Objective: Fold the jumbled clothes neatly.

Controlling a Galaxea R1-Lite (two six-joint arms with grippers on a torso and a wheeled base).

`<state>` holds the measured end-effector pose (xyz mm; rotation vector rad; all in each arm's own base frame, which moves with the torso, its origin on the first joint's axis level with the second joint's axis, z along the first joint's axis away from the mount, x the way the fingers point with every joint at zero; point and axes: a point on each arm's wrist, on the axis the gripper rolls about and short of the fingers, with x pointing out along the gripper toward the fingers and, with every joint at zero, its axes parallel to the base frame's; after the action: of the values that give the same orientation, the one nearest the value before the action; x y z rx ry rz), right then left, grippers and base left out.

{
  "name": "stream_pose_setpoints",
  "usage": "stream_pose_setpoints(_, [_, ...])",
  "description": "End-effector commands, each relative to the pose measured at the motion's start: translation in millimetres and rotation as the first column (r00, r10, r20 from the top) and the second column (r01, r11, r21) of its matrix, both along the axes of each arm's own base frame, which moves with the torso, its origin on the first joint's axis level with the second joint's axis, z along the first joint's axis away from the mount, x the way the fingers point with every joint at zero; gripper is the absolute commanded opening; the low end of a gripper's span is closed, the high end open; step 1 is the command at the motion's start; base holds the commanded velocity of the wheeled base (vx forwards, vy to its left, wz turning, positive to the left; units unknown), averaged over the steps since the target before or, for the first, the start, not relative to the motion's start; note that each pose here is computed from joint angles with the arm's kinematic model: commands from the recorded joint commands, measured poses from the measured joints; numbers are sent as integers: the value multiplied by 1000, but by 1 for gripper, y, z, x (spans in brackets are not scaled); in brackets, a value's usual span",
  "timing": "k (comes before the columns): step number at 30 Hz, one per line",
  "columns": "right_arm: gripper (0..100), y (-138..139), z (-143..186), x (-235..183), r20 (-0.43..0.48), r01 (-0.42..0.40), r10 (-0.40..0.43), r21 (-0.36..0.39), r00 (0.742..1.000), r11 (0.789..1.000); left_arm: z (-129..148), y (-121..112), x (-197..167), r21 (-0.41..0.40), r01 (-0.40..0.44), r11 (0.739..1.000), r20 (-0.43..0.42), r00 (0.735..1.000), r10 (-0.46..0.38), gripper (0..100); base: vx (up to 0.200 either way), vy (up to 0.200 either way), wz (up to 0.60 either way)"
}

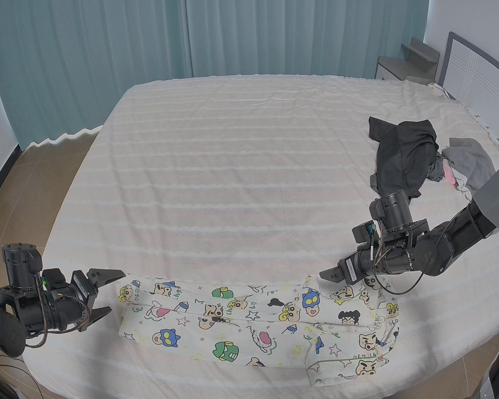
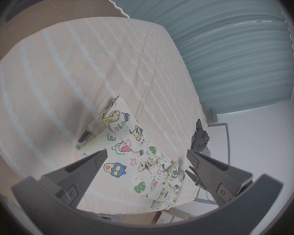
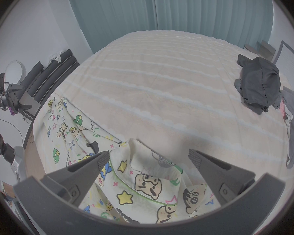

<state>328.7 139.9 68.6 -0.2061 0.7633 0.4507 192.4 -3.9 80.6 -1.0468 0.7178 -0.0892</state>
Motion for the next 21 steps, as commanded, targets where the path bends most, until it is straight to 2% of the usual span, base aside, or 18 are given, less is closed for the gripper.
stream_pose_setpoints(1, [100, 2, 9, -5, 17, -13, 13, 13, 1000, 1000, -2, -1, 0, 0, 5, 1000, -10, 1000, -5, 100, 0, 0, 0])
stream_pose_setpoints(10, [100, 4, -10, -2, -31, -10, 10, -5, 999, 1000, -6, -3, 0, -1, 16, 1000, -30, 999, -16, 100, 0, 0, 0])
stream_pose_setpoints(21, [100, 4, -1, -2, -11, -7, 7, -2, 1000, 1000, -7, -3, -2, 1, 17, 1000, 0, 1000, -17, 100, 0, 0, 0])
